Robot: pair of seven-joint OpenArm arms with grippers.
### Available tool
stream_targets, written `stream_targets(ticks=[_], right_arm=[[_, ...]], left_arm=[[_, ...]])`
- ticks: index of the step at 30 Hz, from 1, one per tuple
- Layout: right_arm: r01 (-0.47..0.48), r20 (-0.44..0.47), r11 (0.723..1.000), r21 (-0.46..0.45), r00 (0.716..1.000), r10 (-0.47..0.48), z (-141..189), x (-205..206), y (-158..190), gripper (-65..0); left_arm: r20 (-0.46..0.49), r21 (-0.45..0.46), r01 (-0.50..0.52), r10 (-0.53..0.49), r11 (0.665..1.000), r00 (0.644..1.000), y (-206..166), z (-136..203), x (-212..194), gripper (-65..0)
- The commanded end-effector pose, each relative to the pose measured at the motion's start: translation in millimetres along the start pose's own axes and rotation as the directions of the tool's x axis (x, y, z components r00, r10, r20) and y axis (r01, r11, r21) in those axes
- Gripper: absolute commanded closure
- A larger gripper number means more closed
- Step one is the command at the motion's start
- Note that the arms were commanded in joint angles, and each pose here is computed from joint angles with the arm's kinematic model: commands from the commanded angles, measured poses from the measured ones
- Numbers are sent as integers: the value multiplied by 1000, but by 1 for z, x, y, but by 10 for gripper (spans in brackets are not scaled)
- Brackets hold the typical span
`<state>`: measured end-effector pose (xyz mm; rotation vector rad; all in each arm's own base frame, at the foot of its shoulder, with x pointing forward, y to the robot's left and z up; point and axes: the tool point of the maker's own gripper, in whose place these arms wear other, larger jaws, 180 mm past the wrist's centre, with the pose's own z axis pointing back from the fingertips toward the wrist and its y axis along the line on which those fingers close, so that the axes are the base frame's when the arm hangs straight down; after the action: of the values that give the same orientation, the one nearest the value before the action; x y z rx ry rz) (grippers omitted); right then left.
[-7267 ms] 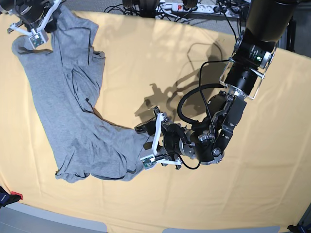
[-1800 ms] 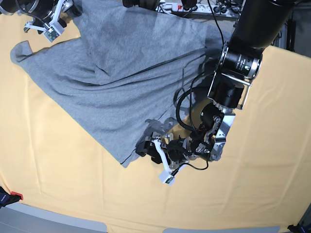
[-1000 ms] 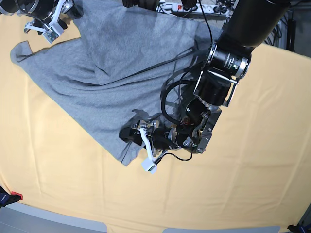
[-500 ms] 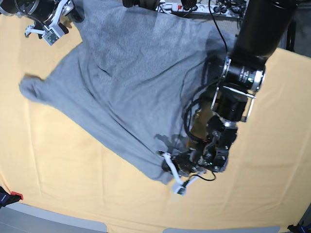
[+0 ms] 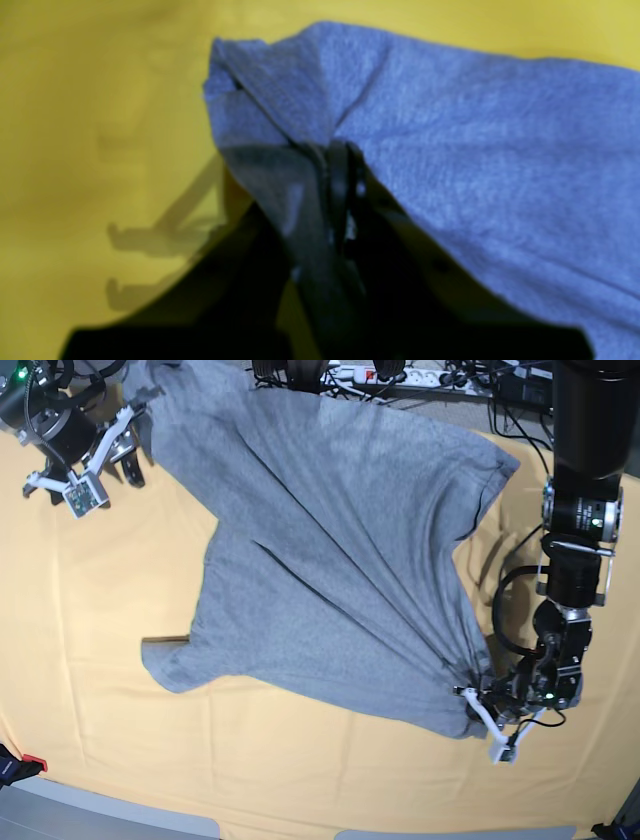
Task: Layout the t-shirt on the table in an organized manner, then fold the t-shirt properly
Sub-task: 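Grasp the other hem corner with the right gripper and pull both corners apart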
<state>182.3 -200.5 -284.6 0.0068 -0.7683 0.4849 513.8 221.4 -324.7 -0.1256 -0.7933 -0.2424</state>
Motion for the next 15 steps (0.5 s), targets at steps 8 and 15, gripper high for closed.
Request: stream_targets(ticks=[8, 15], right_arm=[[-12, 183, 1000, -29, 983, 17, 2, 46, -11, -334], [29, 333, 999, 12, 942, -32, -4, 79, -20, -334]], left_arm=[[88, 14, -21, 20, 1000, 996, 32, 26, 30, 0], [99, -207, 12, 8, 978, 995, -22, 21, 34, 0]])
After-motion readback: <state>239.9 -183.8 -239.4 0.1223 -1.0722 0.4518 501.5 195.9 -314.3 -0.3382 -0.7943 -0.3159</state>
